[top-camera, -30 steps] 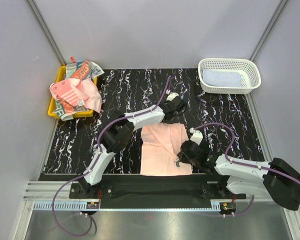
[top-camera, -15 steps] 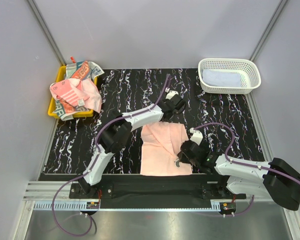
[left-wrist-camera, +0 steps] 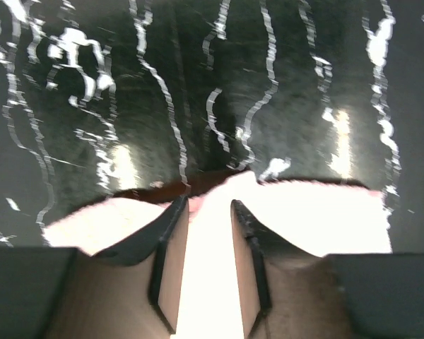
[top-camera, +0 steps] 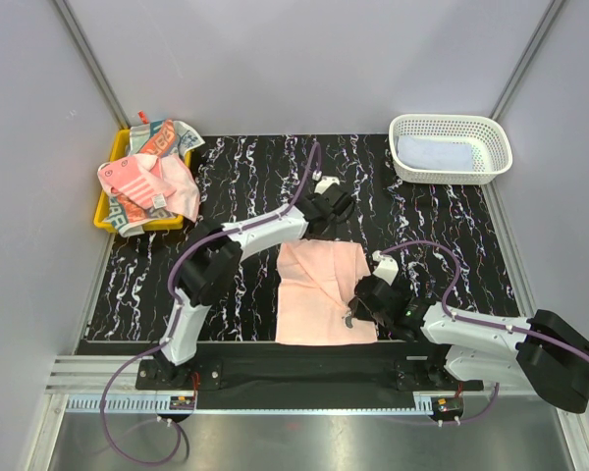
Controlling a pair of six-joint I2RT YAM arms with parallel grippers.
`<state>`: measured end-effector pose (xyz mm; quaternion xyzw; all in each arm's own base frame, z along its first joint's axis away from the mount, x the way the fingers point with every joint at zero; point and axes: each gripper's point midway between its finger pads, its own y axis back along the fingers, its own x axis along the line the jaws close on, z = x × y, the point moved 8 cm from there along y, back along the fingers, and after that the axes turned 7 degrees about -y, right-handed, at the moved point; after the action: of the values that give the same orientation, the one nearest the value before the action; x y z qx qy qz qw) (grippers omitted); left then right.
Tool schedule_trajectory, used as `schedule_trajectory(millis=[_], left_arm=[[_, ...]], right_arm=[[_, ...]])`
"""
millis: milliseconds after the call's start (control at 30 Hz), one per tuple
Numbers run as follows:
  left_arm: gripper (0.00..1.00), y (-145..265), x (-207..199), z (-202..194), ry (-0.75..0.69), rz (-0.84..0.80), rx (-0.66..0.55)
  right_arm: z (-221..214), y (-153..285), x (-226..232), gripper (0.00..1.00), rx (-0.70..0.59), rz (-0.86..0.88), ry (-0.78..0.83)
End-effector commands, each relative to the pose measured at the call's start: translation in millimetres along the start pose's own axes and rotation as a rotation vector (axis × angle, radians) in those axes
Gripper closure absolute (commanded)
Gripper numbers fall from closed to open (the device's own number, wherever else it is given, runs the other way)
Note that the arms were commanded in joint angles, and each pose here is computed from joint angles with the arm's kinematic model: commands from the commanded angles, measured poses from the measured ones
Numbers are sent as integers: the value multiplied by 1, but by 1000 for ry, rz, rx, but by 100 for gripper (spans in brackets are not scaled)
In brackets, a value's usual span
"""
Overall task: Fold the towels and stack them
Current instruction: Flatten out the crumpled towel
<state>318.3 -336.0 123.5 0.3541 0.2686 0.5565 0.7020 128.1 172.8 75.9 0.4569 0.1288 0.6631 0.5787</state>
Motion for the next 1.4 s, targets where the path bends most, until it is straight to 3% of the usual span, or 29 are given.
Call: schedule_trajectory(millis=[0, 200, 400, 667, 967, 1100, 1367], left_arm=[[62, 19, -22, 16, 32, -100, -63], [49, 10, -35, 2, 16, -114, -32], [48, 1, -35, -2, 6, -89, -17], [62, -12, -35, -7, -4, -48, -6], [64, -4, -24, -2, 12, -27, -35], [73, -1, -20, -1, 27, -38, -40], [79, 0, -18, 0, 42, -58, -46]], right_arm=[[2, -1, -1, 100, -26, -15, -9], [3, -1, -1, 100, -28, -17, -12], [2, -1, -2, 100, -26, -21, -9], [2, -1, -3, 100, -28, -18, -11], [2, -1, -2, 100, -30, -14, -15], [2, -1, -2, 100, -29, -15, -15], [2, -1, -2, 100, -28, -17, -16]])
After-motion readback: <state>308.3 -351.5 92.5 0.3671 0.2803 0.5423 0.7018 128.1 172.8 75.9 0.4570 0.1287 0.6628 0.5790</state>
